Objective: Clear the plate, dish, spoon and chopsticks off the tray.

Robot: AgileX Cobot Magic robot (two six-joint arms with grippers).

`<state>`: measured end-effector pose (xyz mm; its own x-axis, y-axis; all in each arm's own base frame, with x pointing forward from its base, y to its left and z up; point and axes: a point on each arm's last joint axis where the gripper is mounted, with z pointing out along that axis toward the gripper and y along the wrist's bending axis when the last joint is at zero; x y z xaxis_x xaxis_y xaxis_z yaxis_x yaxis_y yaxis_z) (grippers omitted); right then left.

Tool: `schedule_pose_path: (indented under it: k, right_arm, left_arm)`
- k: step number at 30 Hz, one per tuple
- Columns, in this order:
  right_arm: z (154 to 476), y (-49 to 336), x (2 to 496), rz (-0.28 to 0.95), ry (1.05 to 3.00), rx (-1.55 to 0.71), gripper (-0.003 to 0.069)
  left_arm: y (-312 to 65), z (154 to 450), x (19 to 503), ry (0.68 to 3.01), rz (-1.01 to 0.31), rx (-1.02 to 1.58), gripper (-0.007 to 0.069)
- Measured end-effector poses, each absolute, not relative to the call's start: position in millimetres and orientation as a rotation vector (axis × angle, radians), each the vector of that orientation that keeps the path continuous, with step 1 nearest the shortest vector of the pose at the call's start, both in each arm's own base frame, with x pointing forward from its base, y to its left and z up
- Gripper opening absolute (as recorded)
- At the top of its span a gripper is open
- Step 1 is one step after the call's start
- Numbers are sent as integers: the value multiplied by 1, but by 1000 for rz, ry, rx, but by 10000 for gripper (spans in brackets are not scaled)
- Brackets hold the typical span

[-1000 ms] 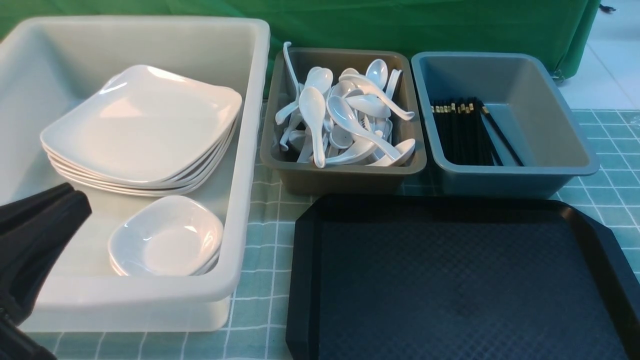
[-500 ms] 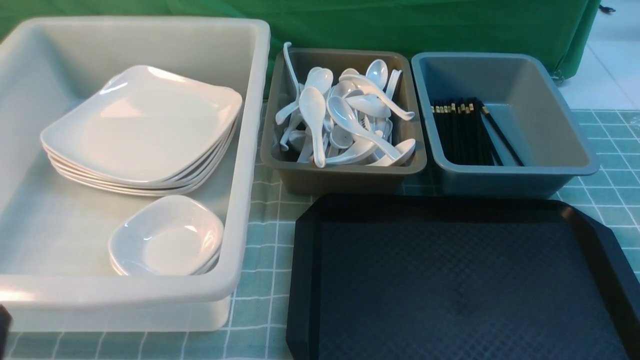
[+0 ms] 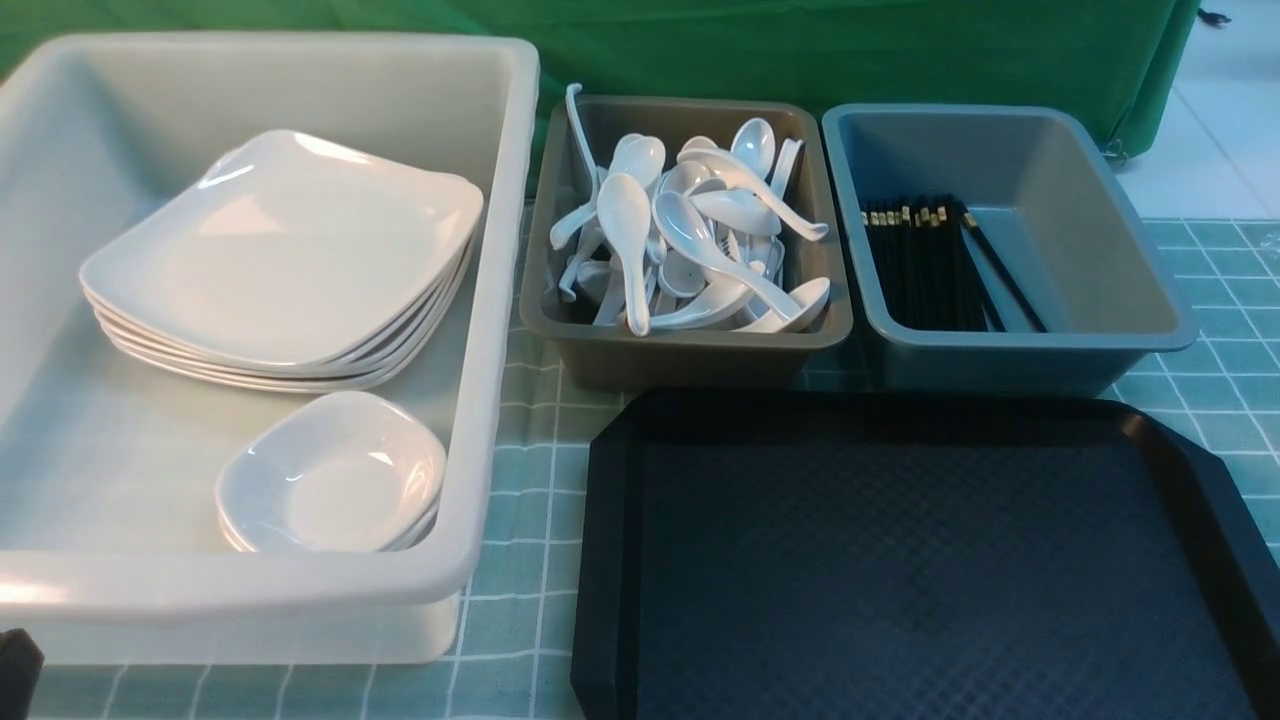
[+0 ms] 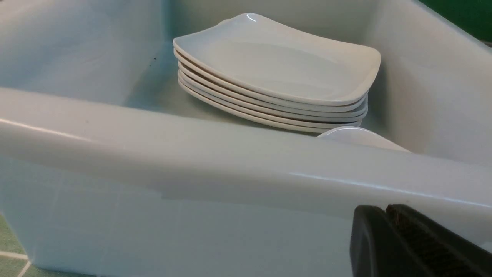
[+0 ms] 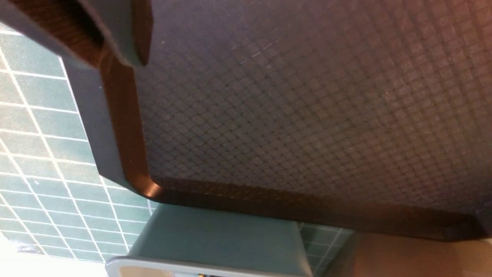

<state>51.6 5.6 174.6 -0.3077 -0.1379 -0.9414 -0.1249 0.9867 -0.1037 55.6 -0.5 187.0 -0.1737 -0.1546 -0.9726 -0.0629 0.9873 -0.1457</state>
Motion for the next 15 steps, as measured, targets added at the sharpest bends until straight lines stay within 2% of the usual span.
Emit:
schedule_pose_path:
  k: [15]
  right_arm:
    - [175,6,52,-12,1888,-189,182]
  left_arm:
    - [-1,187,56,1746,-71,-149,15]
